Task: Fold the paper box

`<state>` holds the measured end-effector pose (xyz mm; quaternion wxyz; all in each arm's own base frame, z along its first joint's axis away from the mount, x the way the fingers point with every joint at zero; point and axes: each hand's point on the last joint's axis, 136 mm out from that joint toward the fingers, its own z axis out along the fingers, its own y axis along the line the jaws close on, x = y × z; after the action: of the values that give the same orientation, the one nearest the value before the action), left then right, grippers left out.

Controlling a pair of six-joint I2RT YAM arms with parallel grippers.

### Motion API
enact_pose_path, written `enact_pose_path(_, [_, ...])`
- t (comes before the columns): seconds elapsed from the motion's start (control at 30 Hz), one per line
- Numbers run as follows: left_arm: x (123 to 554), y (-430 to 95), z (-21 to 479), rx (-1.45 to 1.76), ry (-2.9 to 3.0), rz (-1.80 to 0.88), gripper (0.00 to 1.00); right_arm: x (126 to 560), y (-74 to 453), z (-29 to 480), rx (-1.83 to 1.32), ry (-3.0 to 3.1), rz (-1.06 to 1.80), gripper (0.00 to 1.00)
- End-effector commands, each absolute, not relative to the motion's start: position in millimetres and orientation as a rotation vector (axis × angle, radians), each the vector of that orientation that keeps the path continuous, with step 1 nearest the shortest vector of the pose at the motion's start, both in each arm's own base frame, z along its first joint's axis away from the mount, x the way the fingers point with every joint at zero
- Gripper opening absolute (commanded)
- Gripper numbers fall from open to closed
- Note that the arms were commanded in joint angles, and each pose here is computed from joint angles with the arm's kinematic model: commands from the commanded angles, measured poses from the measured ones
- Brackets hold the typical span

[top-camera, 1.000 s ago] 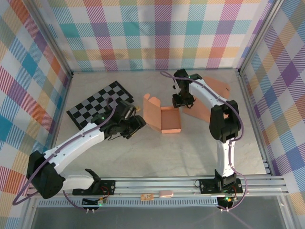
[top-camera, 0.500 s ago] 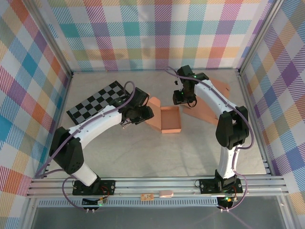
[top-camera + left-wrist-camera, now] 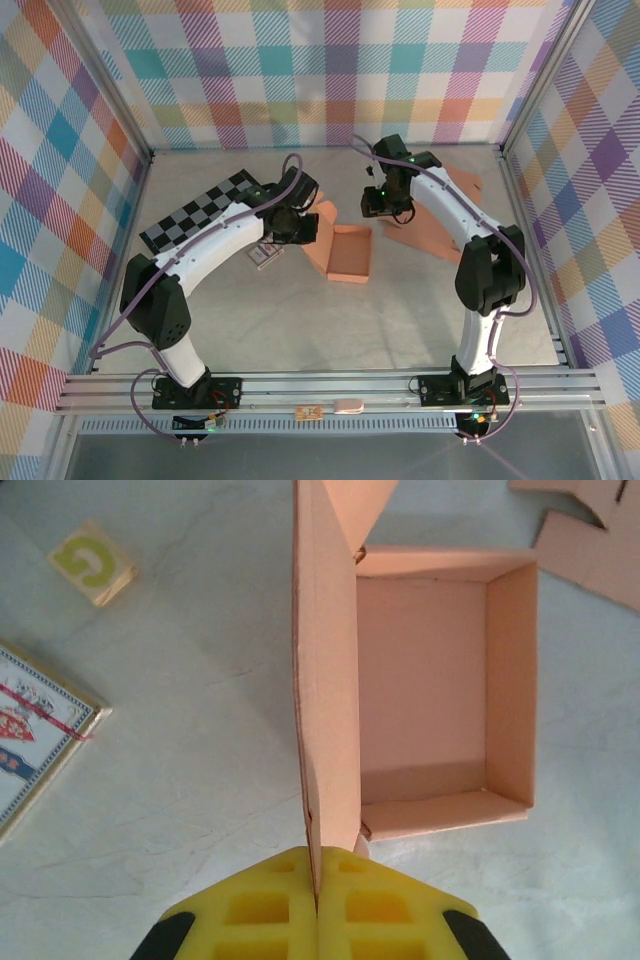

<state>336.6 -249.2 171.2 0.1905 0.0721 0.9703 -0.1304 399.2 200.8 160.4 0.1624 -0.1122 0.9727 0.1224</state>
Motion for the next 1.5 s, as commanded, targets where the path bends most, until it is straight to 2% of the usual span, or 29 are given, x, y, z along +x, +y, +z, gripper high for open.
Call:
enact_pose_path(0.0, [328.6, -247.3, 173.0, 0.502, 2.757, -0.354, 0.00, 384.5, 221.7, 191.3, -0.414, 2.688, 0.541, 0.37])
enact_pose_path(0.2, [311.5, -266.8, 178.8, 0.869, 2.708, -0.488, 0.00, 368.5, 232.2, 195.5, -0.514, 2.579, 0.651, 0.39])
enact_pose_path(0.33, [308.8, -255.8, 176.1, 1.011, 2.683, -0.313, 0.00, 359.5, 233.3, 185.6, -0.609, 2.511, 0.585, 0.39])
enact_pose_path(0.7, [323.6, -247.1, 187.5, 1.289, 2.489, -0.139, 0.00, 328.8, 236.8, 161.9, -1.087, 2.246, 0.576, 0.59])
enact_pose_path(0.83, [328.4, -254.5, 194.9, 1.350, 2.415, -0.175, 0.00, 334.4, 235.4, 159.4, -1.142, 2.268, 0.635, 0.61])
enact_pose_path(1.17, [327.7, -263.2, 191.5, 1.418, 2.387, -0.263, 0.00, 362.7, 235.8, 161.1, -1.186, 2.286, 0.600, 0.59])
enact_pose_path(1.47, [334.7, -266.8, 190.6, 1.408, 2.378, -0.255, 0.00, 360.5, 245.4, 158.1, -1.241, 2.309, 0.689, 0.48])
